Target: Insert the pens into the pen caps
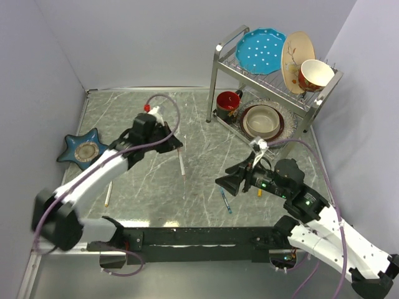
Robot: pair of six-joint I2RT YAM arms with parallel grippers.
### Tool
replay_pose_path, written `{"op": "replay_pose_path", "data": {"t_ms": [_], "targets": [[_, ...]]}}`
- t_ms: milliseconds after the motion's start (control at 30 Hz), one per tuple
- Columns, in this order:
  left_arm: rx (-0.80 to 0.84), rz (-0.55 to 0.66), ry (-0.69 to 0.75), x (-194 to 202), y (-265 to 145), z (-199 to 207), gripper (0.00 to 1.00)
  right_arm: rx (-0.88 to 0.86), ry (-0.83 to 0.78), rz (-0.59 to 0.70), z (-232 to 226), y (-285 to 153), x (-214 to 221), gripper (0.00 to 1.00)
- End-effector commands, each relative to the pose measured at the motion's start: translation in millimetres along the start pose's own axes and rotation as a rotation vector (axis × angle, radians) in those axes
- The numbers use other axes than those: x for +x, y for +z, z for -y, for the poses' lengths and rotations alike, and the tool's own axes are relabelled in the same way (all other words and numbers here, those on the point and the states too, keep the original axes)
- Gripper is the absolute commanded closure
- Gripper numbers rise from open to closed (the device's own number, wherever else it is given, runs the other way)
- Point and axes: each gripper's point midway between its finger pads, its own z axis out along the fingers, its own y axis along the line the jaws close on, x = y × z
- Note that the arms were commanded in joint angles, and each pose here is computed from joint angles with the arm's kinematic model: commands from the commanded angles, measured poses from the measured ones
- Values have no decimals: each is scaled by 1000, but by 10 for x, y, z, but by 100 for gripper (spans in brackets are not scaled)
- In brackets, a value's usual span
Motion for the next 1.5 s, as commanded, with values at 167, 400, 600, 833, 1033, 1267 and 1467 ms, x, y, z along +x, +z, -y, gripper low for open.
{"op": "replay_pose_path", "data": {"t_ms": [167, 400, 600, 833, 1033, 1267, 1467], "targets": [[-286, -84, 40, -98, 834, -856, 99, 115, 89, 43, 208, -12, 33, 23], [-374, -162, 15, 17, 1105, -1191, 90, 209, 102, 47, 362, -52, 30, 24], [-439, -206, -19, 209, 1163, -1408, 88, 317, 143, 69, 513, -125, 0, 26], [-426, -196, -20, 127, 1148, -1337, 66, 479, 158, 54, 783, -205, 59, 28], [-361, -106, -48, -47, 933, -1096, 45, 596, 170, 23, 983, -319, 198, 31], [-144, 15, 20, -400, 314, -418, 1, 690, 178, -97, 1192, -170, 438, 36], [14, 64, 63, -168, -187, -208, 1, 791, 159, -245, 1436, -13, 702, 44]]}}
